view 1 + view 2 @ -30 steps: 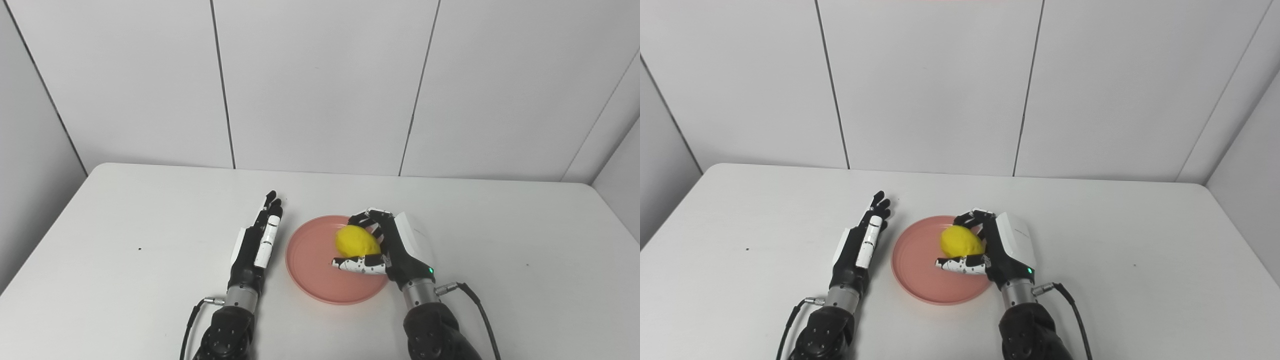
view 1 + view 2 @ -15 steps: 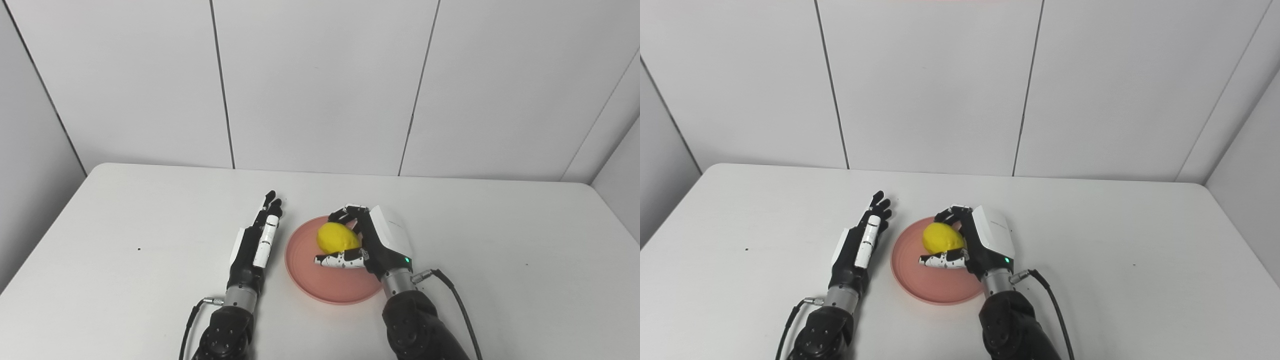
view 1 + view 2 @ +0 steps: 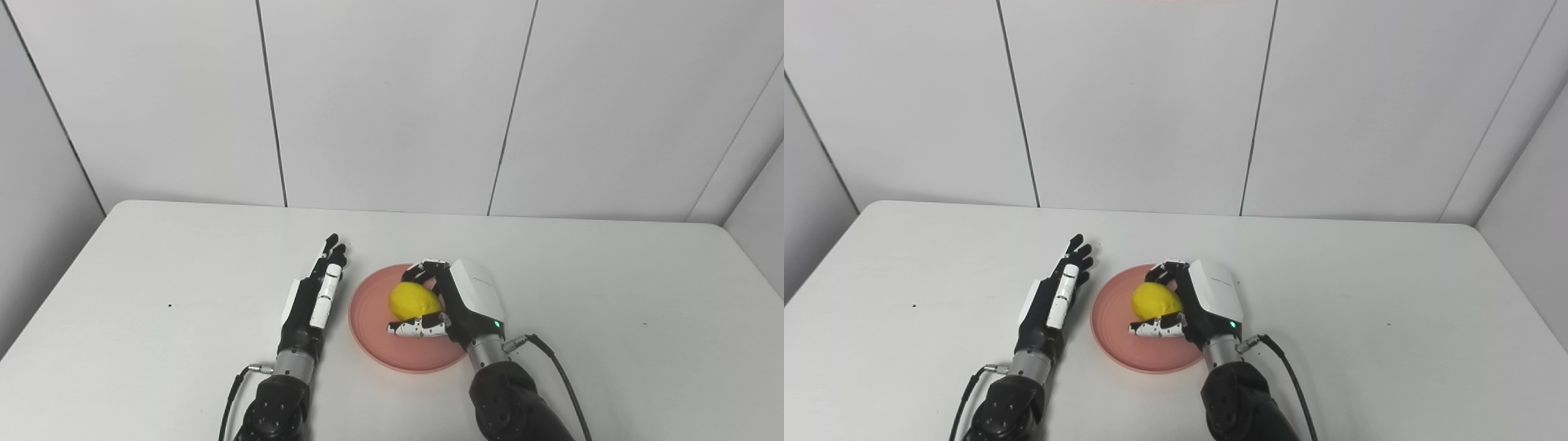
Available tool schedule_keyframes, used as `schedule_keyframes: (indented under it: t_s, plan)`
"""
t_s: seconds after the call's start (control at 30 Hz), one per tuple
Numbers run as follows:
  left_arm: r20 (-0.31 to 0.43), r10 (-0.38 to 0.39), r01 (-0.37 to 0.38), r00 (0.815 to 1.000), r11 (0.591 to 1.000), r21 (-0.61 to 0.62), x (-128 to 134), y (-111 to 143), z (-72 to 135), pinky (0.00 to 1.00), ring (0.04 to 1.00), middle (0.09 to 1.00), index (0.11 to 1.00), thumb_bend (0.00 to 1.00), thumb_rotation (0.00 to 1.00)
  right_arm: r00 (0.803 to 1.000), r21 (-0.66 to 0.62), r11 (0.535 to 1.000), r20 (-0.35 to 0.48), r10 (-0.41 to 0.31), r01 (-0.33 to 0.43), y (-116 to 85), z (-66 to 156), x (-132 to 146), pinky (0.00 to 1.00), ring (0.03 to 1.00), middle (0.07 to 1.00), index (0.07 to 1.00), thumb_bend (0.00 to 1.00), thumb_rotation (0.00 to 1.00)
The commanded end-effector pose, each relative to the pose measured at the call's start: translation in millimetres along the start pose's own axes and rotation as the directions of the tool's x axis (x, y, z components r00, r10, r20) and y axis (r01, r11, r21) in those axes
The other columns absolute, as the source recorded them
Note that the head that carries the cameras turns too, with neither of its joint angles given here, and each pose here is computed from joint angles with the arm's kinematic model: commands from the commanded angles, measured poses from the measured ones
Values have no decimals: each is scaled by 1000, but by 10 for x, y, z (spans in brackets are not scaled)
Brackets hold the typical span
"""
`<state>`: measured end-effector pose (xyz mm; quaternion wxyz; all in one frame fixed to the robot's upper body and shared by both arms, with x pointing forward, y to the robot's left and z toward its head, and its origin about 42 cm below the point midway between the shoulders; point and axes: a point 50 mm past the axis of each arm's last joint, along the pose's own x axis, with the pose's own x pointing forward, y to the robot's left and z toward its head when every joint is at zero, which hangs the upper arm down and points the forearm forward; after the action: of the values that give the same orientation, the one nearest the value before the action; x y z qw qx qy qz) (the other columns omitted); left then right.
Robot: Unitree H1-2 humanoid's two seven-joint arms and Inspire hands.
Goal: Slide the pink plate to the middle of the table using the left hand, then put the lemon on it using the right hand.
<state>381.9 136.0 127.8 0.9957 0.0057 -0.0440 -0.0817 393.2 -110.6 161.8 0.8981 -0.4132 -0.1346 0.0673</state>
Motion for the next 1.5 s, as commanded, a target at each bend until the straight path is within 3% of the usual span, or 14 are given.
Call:
schedule_keyframes:
  t_s: [0.0, 0.03, 0.07, 0.1, 0.17, 0.2, 0.27, 0.47, 0.77, 0.97, 1.1, 1.17, 1.27, 1.47]
  plan:
    - [-5, -40, 40, 999, 999, -21, 13, -102, 21, 956, 948, 958, 957, 504, 1000, 994, 13, 999, 96, -48, 47, -114, 143, 58, 154, 235, 472, 492, 523, 0]
    - [-5, -39, 39, 999, 999, -20, 13, -100, 22, 956, 948, 958, 957, 504, 1000, 995, 18, 999, 97, -39, 37, -119, 141, 48, 155, 237, 472, 492, 523, 0]
    - [-5, -39, 38, 999, 999, -20, 14, -97, 23, 956, 947, 957, 957, 503, 1000, 995, 26, 999, 98, -22, 20, -127, 138, 36, 272, 370, 473, 505, 521, 0]
    - [-3, -36, 36, 999, 999, -20, 15, -94, 21, 952, 945, 956, 957, 504, 1000, 994, 27, 1000, 107, -11, 8, -136, 134, 23, 426, 522, 597, 500, 511, 79]
    - [-3, -32, 32, 999, 999, -18, 18, -90, 21, 946, 942, 953, 953, 511, 1000, 991, 26, 1000, 133, -7, 3, -147, 127, -1, 562, 640, 684, 499, 507, 124]
    - [-2, -31, 31, 1000, 999, -19, 19, -87, 21, 946, 942, 953, 953, 513, 1000, 990, 33, 999, 144, -12, 8, -146, 120, -11, 611, 677, 710, 499, 507, 136]
    - [-3, -30, 30, 1000, 999, -21, 23, -82, 20, 946, 941, 953, 952, 517, 1000, 987, 48, 999, 160, -20, 13, -146, 111, -31, 664, 724, 738, 698, 593, 176]
    - [5, -38, 38, 999, 999, -25, 31, -68, 15, 948, 948, 958, 958, 529, 1000, 984, 45, 999, 176, -29, 21, -162, 110, -102, 804, 839, 829, 804, 632, 442]
    - [3, -32, 32, 999, 999, -21, 20, -59, 23, 944, 942, 954, 952, 530, 1000, 982, 54, 997, 176, -67, 58, -178, 115, -183, 929, 914, 916, 874, 662, 801]
    - [4, -32, 32, 999, 999, -20, 21, -49, 18, 946, 940, 954, 952, 525, 1000, 970, 81, 990, 206, -133, 118, -190, 85, -201, 948, 930, 928, 888, 642, 862]
    - [5, -30, 30, 1000, 999, -14, 17, -35, 10, 938, 934, 952, 951, 531, 1000, 964, 165, 973, 185, -191, 161, -217, 46, -205, 960, 947, 951, 918, 669, 925]
    - [6, -33, 33, 999, 999, -17, 14, -29, 11, 942, 938, 955, 953, 530, 1000, 958, 266, 945, 158, -240, 193, -232, 7, -203, 908, 935, 949, 919, 642, 909]
    - [7, -28, 28, 1000, 999, -21, 11, -13, 4, 940, 934, 952, 949, 530, 1000, 957, 379, 901, 107, -269, 211, -238, -55, -213, 915, 953, 963, 943, 627, 922]
    - [13, -20, 20, 1000, 1000, -23, 13, 4, -4, 939, 930, 946, 943, 532, 1000, 954, 482, 836, 1, -301, 263, -309, -203, -210, 936, 962, 965, 957, 663, 999]
